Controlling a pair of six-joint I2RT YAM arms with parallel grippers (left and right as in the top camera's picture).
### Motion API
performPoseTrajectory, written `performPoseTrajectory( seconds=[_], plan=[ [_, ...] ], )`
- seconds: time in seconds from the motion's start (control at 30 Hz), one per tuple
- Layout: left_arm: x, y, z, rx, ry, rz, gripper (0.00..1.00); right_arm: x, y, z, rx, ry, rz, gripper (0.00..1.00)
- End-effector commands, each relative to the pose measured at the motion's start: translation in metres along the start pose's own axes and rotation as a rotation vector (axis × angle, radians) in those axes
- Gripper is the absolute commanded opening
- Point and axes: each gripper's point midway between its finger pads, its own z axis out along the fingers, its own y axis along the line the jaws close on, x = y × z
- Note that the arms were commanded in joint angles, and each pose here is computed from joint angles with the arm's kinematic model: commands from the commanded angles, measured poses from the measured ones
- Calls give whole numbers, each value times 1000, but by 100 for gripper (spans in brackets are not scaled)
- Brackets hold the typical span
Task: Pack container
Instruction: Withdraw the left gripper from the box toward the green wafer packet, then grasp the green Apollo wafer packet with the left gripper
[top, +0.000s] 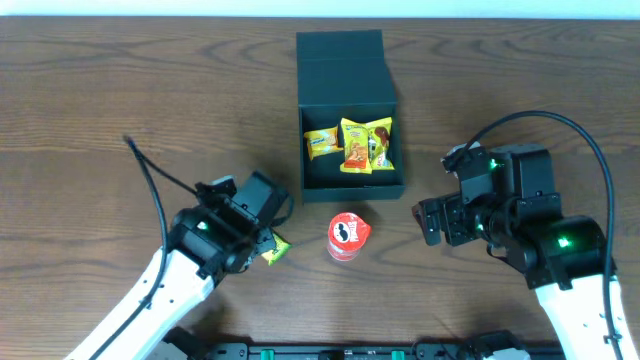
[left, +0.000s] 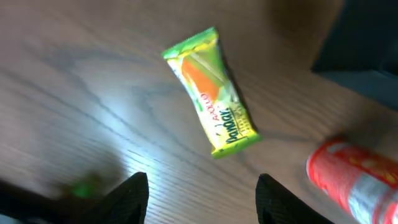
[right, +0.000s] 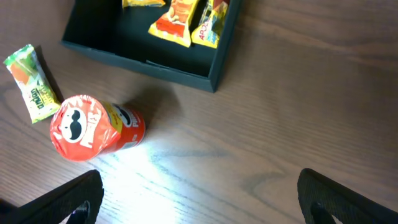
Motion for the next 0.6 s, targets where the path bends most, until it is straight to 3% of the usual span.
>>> performPoseTrajectory(
  seconds=[0.0,0.23,0.33,0.57],
  plan=[
    [12,0,17,26,63,-173,60,-4,4,-4,-13,-14,-1,99],
    [5,-5,51,130,132,-413,59,-4,4,-4,-13,-13,0,99],
    [-2,9,65,101,132,-472,56,-2,5,-4,-13,-6,1,99],
    [-8,0,98,99,182,-387,60,2,9,-4,-38,9,4,99]
  ],
)
